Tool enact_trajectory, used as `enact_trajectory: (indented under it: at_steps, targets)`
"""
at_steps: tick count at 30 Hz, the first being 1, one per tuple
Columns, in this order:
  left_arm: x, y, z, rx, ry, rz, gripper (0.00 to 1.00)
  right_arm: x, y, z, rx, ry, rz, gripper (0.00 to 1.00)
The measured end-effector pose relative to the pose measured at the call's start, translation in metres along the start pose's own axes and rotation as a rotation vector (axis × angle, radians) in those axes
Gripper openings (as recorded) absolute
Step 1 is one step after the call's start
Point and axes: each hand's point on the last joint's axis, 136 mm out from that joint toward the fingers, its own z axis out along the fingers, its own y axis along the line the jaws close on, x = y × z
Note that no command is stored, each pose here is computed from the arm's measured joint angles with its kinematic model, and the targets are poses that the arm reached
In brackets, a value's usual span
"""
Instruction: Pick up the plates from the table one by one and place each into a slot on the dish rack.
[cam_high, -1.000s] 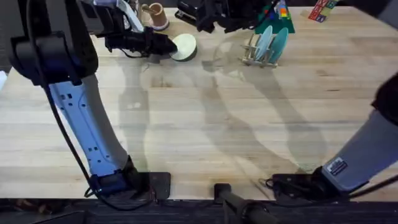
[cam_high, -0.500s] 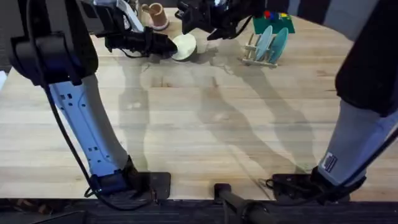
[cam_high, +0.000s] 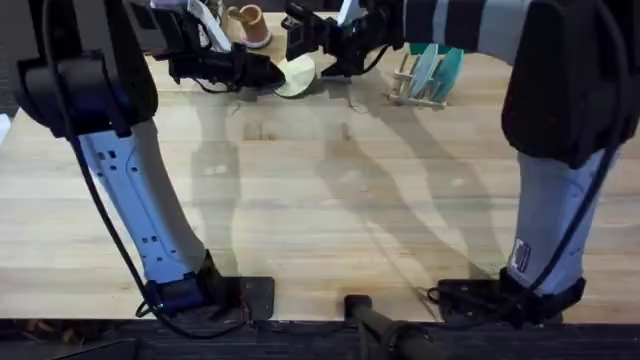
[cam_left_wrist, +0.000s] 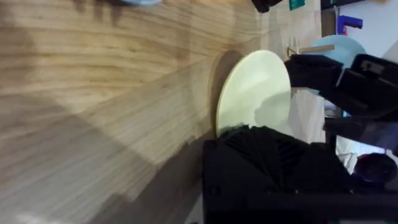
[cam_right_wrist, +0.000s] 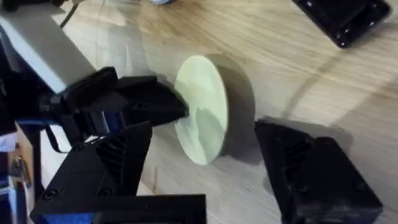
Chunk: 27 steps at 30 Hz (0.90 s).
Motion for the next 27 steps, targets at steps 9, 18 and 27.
enact_trajectory:
  at_steps: [9, 18, 27]
  targets:
    - [0.000, 0.000, 0.000, 0.000, 0.001, -0.002, 0.038, 0.002, 0.004, 0.015, -0.052, 0.006, 0.070, 0.977]
    - [0.000, 0.000, 0.000, -0.001, 0.001, -0.002, 0.038, 0.015, 0.019, 0.022, -0.072, 0.039, 0.076, 0.649]
    - [0.000, 0.001, -0.003, 0.001, -0.002, -0.020, 0.038, 0.015, 0.010, 0.020, -0.054, 0.047, 0.107, 0.033]
